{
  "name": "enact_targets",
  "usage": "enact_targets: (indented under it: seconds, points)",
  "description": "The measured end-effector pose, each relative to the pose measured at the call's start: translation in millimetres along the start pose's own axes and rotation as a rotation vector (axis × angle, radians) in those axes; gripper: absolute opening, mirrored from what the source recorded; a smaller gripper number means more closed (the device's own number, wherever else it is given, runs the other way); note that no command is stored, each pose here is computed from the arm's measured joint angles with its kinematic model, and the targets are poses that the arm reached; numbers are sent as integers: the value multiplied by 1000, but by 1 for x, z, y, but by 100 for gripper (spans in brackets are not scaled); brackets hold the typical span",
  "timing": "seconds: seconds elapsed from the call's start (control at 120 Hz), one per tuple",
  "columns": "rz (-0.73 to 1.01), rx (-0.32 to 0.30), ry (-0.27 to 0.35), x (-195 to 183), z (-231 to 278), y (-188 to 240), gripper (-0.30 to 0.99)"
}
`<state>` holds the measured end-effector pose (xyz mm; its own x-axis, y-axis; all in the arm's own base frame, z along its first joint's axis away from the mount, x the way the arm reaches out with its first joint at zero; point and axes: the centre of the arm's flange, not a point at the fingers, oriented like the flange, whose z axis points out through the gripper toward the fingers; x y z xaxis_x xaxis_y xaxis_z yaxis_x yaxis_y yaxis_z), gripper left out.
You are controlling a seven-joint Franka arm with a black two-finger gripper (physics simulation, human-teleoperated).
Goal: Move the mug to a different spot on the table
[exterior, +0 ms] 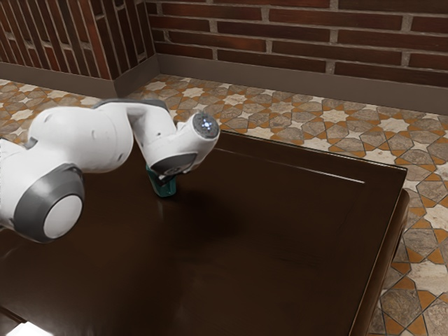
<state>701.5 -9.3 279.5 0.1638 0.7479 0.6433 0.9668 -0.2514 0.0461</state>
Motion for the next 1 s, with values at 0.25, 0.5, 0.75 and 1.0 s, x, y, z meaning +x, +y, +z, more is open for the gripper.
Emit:
enact_targets:
  seconds: [0.25,0.5,0.75,1.0]
  points:
    - [1,-12,-5,-8,7,1,25]
    - [2,-5,-8,-14,19,-1,21]
    - [5,10,-15,-23,39,-5,20]
    - [7,6,-18,-28,43,-5,14]
